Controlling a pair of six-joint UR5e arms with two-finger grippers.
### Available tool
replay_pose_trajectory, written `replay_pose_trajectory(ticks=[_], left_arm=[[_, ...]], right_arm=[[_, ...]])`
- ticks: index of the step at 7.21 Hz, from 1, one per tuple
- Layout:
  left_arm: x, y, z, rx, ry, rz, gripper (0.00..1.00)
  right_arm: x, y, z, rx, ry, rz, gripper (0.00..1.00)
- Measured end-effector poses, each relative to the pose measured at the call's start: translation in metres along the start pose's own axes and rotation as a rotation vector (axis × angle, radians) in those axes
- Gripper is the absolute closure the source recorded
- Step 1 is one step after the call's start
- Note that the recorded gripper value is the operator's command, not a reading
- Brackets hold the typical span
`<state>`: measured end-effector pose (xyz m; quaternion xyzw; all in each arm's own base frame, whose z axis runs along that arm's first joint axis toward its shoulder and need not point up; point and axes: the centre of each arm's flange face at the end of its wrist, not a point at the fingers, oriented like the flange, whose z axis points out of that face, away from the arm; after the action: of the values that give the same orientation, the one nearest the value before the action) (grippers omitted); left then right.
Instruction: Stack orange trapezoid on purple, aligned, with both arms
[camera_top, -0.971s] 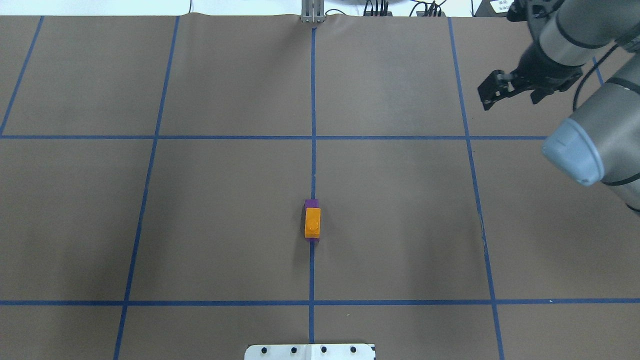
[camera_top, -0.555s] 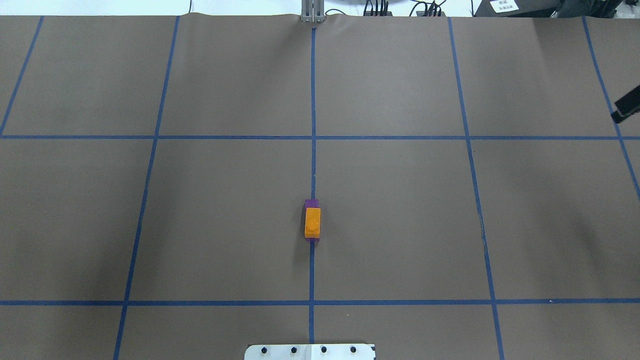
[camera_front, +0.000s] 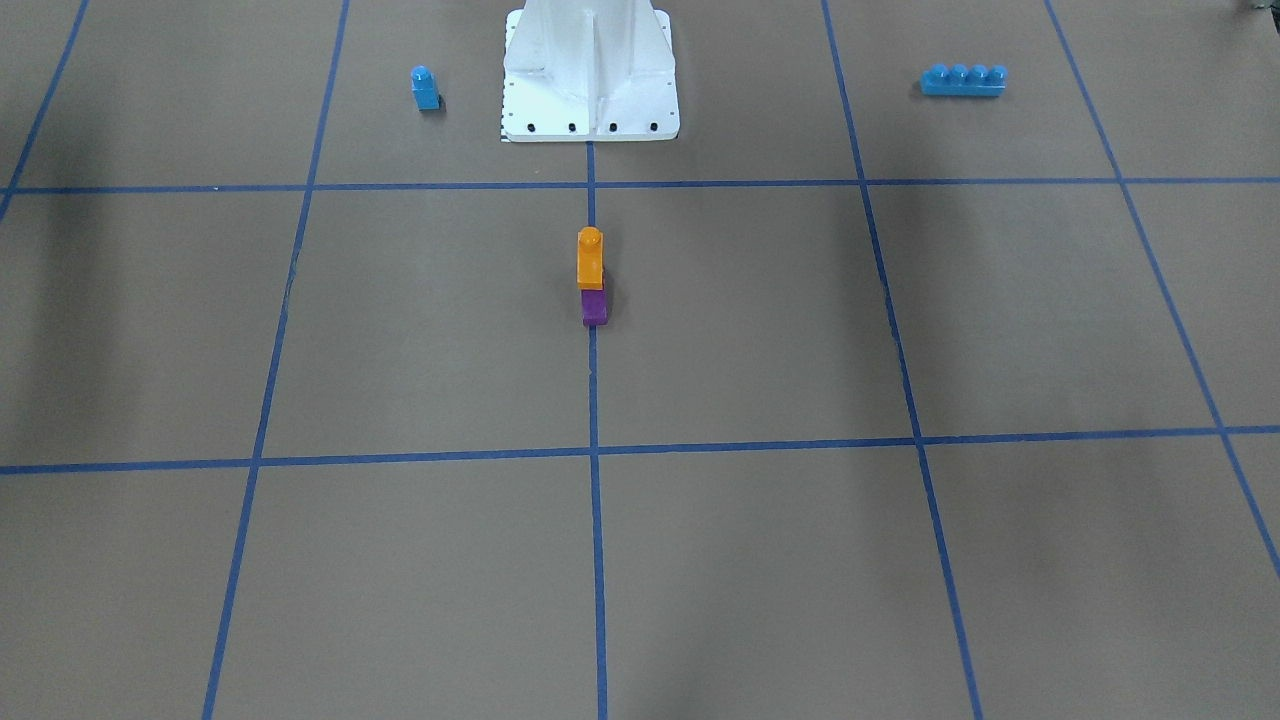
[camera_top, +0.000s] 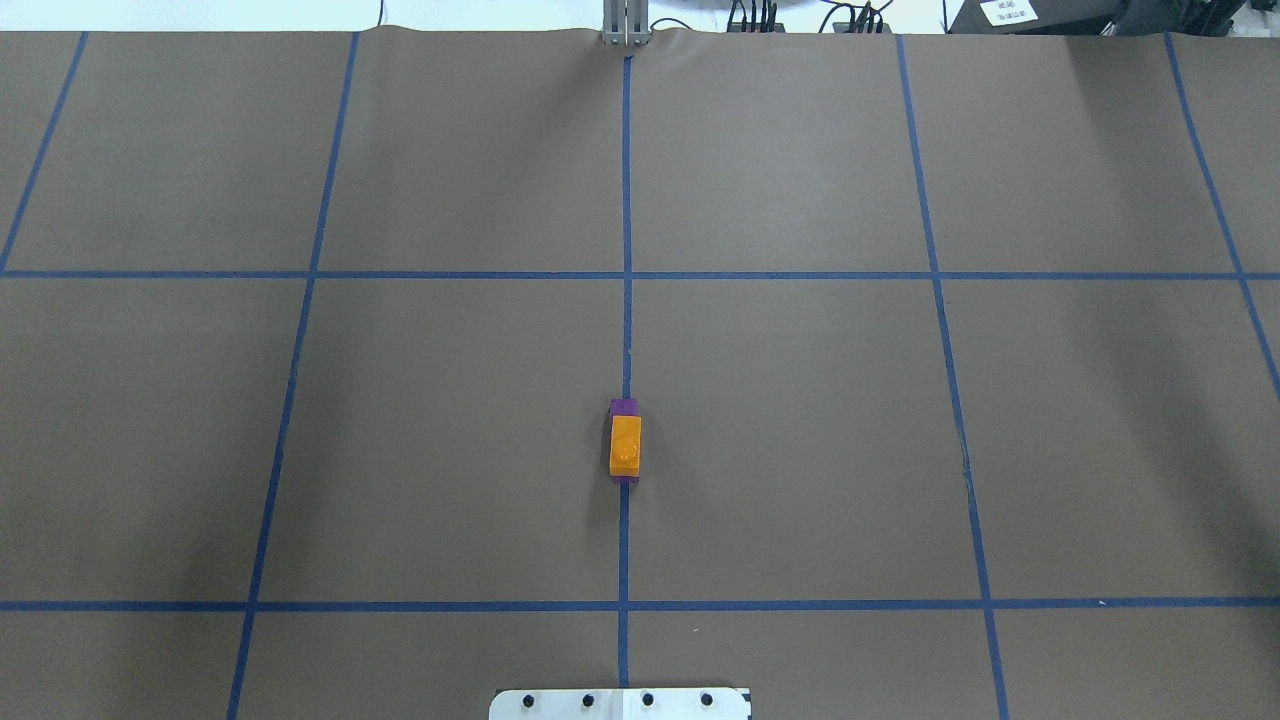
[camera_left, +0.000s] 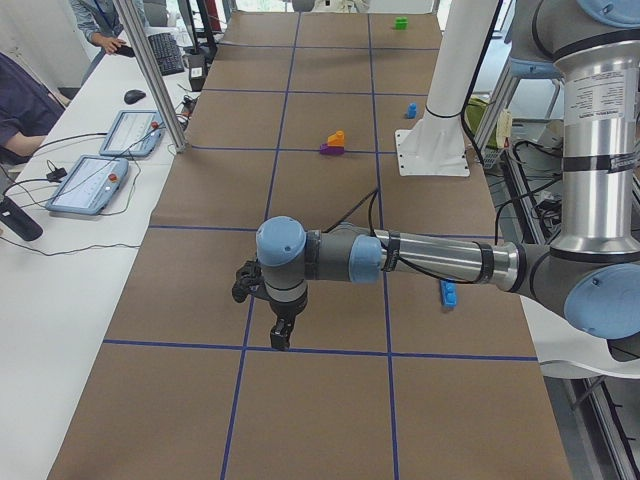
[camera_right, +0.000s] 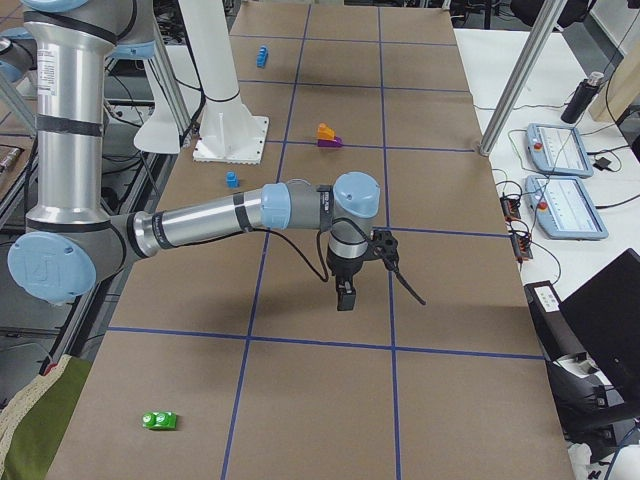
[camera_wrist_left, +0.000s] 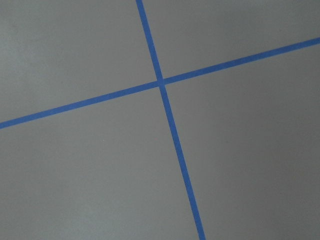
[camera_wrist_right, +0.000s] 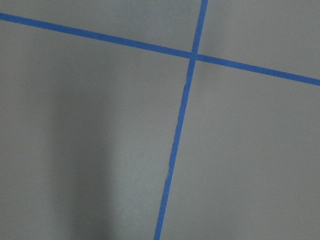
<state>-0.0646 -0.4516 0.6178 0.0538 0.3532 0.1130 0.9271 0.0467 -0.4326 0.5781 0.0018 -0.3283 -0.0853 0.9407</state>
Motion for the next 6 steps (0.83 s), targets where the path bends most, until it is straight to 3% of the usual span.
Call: replay_pose_trajectory(ticks=[3,6], left_arm=[[-0.002,0.006,0.003,-0.006,0.003,-0.009,0.00],[0.001,0.005,-0.001,0.001,-0.007,0.001,0.00]], right_arm=[[0.026,0.001,0.029,-0.002,-0.002,0.007,0.00],[0.029,0.000,0.034,0.003,-0.003,0.008,0.00]])
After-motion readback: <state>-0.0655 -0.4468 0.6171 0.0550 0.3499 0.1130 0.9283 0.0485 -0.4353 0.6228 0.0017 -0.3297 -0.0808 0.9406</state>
